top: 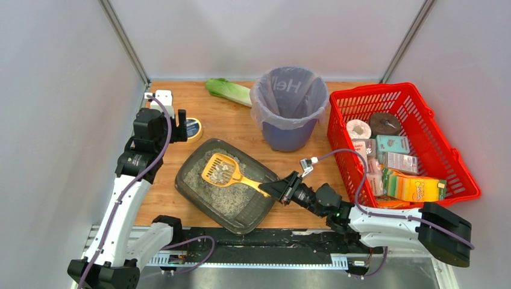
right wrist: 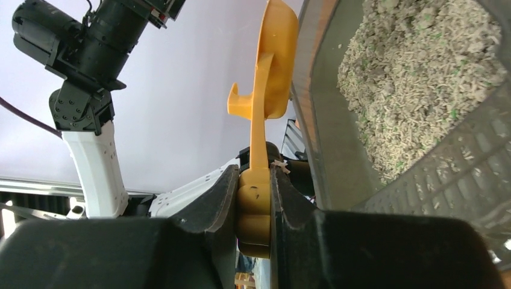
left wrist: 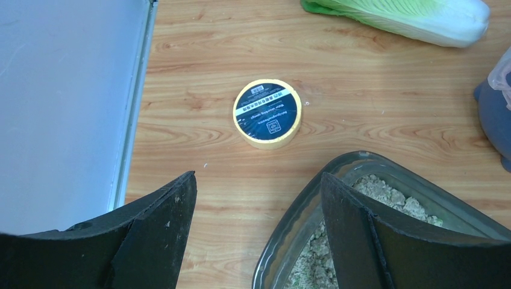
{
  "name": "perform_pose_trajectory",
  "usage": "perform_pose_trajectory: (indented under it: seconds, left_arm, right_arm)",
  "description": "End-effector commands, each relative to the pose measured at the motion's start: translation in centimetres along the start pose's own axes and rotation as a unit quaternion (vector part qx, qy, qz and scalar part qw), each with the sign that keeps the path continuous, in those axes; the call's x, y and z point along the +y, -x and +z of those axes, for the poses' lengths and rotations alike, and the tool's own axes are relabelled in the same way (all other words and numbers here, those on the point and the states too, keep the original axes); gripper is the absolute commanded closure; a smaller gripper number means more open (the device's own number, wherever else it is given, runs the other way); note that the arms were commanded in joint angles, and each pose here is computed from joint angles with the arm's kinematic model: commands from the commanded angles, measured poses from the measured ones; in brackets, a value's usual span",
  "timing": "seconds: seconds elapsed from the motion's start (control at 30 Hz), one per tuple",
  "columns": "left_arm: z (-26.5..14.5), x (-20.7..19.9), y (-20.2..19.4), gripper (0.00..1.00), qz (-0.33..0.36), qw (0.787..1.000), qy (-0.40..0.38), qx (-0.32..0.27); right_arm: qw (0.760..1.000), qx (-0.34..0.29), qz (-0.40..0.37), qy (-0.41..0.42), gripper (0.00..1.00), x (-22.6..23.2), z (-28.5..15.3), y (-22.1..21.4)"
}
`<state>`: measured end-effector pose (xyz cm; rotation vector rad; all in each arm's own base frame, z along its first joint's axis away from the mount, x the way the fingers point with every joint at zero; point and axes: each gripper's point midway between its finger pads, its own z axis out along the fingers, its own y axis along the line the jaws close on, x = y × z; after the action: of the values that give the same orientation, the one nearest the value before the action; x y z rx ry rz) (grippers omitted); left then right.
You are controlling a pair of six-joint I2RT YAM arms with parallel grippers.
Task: Clean the litter box
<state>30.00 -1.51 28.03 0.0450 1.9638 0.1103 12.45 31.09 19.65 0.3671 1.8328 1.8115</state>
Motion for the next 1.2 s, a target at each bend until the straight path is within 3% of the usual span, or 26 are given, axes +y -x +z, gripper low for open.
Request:
perform_pose_trajectory:
  seconds: [0.0,0.13,0.27,0.47,0.73,0.9,1.17]
  left_arm:
    - [0.1,-0.2,0.9,0.17,-0.009,1.000,-0.005,-0.015]
    - [-0.1,-0.2,1.0,0.17,-0.011,1.000,-0.006,-0.019]
    - [-0.9,-0.2,1.7,0.17,-0.017,0.999,-0.009,-0.044]
    - [-1.5,0.3,2.2,0.18,-0.019,0.998,-0.001,-0.063]
    - [-1.6,0.3,2.2,0.18,-0.020,0.998,0.001,-0.063]
    - [-2.1,2.6,2.1,0.17,-0.025,0.996,0.064,-0.061]
    - [-2.2,2.7,2.1,0.17,-0.021,0.996,0.064,-0.062]
  right_arm:
    - [0.998,0.020,-0.017,0.057,1.00,4.8,1.3,-0.3]
    - [0.998,-0.028,0.015,0.046,1.00,3.0,0.5,1.5]
    - [0.999,-0.029,0.018,0.034,1.00,2.7,0.3,1.6]
    - [0.998,-0.044,-0.010,0.034,1.00,4.5,0.5,2.8]
    - [0.998,-0.045,0.012,0.041,1.00,6.7,0.5,4.2]
    - [0.997,-0.061,-0.019,0.050,1.00,8.8,0.9,5.4]
    - [0.996,-0.041,-0.023,0.071,1.00,11.2,2.4,5.6]
